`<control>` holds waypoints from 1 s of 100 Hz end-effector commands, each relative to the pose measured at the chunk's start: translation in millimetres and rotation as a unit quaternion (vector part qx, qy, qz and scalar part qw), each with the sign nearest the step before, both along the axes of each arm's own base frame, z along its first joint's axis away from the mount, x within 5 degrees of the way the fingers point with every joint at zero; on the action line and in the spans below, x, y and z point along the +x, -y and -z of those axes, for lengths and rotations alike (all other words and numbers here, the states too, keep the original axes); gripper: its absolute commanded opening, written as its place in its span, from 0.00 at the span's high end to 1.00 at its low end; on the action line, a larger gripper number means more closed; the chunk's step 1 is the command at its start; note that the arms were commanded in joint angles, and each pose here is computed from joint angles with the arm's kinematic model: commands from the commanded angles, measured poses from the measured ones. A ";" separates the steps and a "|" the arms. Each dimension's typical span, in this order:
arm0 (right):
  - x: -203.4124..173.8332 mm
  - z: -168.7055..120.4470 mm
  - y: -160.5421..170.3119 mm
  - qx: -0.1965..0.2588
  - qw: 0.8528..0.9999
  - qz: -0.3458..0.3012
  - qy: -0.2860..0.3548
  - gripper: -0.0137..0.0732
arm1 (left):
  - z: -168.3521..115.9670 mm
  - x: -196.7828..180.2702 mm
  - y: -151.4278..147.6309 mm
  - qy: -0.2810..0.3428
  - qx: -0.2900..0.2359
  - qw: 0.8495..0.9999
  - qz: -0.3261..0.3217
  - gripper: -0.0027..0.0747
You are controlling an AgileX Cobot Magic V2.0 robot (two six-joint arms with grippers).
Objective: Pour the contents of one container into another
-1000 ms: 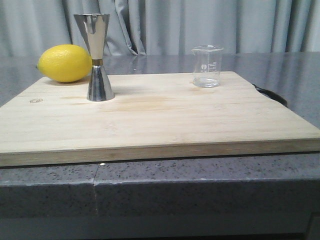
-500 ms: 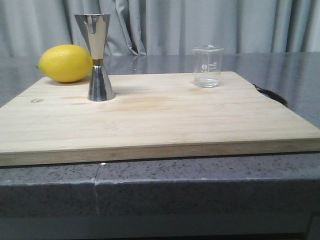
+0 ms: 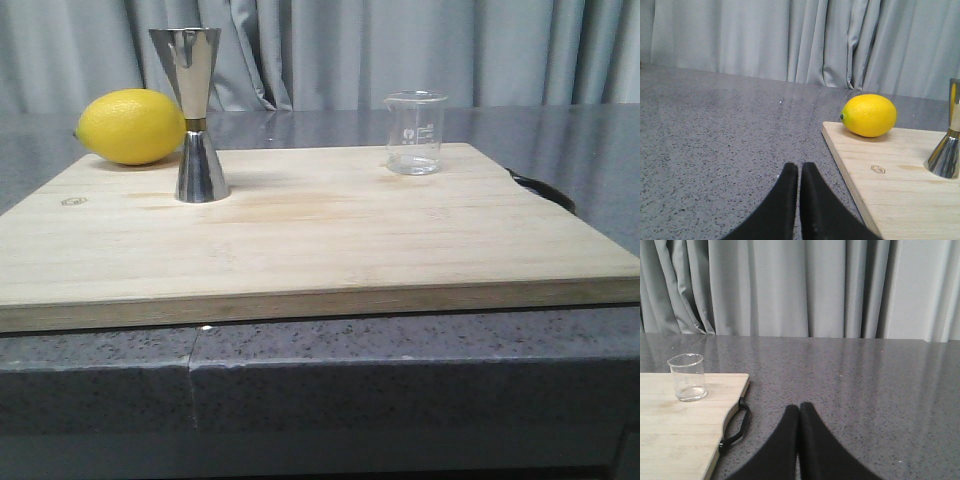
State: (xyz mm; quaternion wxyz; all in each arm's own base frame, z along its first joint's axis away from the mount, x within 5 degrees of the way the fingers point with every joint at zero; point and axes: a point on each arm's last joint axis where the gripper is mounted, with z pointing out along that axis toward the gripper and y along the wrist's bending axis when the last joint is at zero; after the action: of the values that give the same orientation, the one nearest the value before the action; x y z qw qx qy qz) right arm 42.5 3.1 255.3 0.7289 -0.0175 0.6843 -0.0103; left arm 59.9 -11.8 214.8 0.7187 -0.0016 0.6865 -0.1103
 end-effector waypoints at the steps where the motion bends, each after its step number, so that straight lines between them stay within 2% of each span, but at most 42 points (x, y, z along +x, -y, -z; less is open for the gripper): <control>1: -4.5 -15.1 1.7 0.001 0.998 0.011 0.056 0.90 | -6.7 -0.3 3.4 0.006 -0.011 1.000 0.021 0.99; 27: -4.5 -15.1 1.7 0.001 0.998 0.011 0.056 0.90 | -6.4 -0.1 2.4 0.005 -0.011 1.000 0.015 0.99; 36: -4.5 -15.1 1.7 0.001 0.998 0.011 0.056 0.90 | -12.7 -0.5 -1.5 0.011 -0.014 1.000 -0.006 0.99; 51: -4.5 -15.1 1.7 0.001 0.998 0.011 0.056 0.90 | -27.3 -6.0 -1.0 0.034 -0.004 0.999 -0.002 0.99; 58: -4.5 -15.1 1.7 0.001 0.998 0.011 0.056 0.90 | -28.4 -7.5 -2.0 0.028 -0.011 1.000 -0.006 0.99; 59: -4.5 -15.1 1.7 0.001 0.998 0.011 0.056 0.90 | -28.2 -7.5 -2.2 0.023 -0.033 0.999 -0.005 0.99; 60: -4.5 -15.1 1.7 0.001 0.998 0.011 0.056 0.90 | -27.7 -7.7 -2.4 0.024 -0.013 1.000 -0.008 0.99; 65: -4.5 -15.1 1.7 0.001 0.998 0.011 0.056 0.90 | -25.2 -8.2 -3.2 0.011 -0.019 1.000 -0.011 0.99; 66: -4.5 -15.1 1.7 0.001 0.998 0.011 0.056 0.90 | -24.8 -8.4 -3.3 0.006 -0.037 0.999 -0.011 0.99; 67: -4.5 -15.1 1.7 0.001 0.998 0.011 0.056 0.90 | -23.8 -8.7 -3.5 0.004 -0.020 1.000 -0.013 0.99; 73: -4.5 -15.1 1.7 0.001 0.998 0.011 0.056 0.90 | -19.9 -9.2 -4.9 -0.018 -0.036 0.999 -0.020 0.99; 81: -4.5 -15.1 1.7 0.001 0.998 0.011 0.056 0.90 | -15.9 -10.8 -7.2 -0.034 -0.022 0.999 -0.033 0.99; 100: -4.5 -15.1 1.7 0.001 0.998 0.011 0.056 0.90 | -12.6 -10.5 -9.0 0.011 0.025 0.999 -0.045 0.99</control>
State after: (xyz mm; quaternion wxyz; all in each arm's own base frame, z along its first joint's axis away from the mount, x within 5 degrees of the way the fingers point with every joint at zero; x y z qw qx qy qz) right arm 42.5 3.1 255.5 0.7295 -0.0173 0.6837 -0.0104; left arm 52.6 -3.5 211.6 0.6717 -0.0243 0.7375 -0.0653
